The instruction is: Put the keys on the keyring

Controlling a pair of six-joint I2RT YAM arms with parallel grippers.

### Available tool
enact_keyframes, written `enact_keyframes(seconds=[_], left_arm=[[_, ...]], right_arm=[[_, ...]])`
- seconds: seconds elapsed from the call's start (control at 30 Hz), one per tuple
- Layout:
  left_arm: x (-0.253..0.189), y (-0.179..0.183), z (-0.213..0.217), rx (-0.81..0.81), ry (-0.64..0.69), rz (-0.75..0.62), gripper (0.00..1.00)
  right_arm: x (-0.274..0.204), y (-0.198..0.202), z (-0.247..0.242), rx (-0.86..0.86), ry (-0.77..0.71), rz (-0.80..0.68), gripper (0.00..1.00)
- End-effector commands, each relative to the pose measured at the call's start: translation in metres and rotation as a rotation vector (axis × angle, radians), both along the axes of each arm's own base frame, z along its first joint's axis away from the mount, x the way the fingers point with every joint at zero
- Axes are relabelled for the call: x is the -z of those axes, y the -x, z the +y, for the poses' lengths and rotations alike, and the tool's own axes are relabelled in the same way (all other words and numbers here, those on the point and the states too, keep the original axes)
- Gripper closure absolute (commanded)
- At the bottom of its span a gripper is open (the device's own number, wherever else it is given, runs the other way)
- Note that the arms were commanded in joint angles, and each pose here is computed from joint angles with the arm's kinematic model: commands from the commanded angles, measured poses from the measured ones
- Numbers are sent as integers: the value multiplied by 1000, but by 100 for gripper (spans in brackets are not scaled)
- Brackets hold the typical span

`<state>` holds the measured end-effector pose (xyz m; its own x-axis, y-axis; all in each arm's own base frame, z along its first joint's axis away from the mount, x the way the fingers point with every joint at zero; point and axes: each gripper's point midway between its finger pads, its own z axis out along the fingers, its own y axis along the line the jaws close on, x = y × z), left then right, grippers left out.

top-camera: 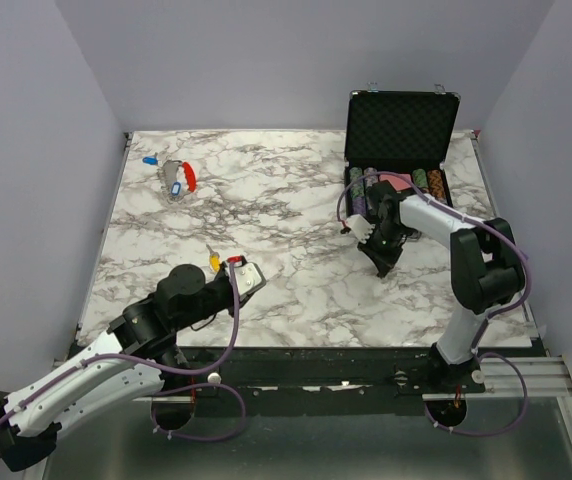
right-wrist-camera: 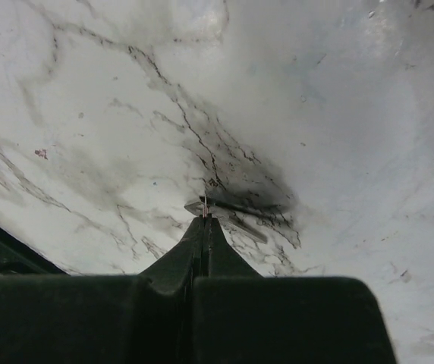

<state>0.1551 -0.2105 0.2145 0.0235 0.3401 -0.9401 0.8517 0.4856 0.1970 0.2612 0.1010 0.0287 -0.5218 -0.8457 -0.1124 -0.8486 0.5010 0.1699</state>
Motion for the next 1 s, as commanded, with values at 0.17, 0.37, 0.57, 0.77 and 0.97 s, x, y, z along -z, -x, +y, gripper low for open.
enact_keyframes(seconds=[0.17, 0.37, 0.57, 0.77, 0.97], left_arm=[[-3, 3, -2, 28, -10, 0, 72], [-3, 4, -3, 35, -10, 3, 72], [-2, 5, -3, 40, -10, 5, 72], [-1, 5, -3, 41, -14, 8, 72], [-1, 5, -4, 41, -14, 8, 72]], right_arm=[[-2, -19, 16, 23, -39, -49, 99], [1, -19, 19, 24, -42, -46, 99], [2, -21, 24, 19, -44, -43, 99], [-2, -23, 31, 7, -54, -42, 99], [-13, -27, 38, -6, -89, -46, 99]])
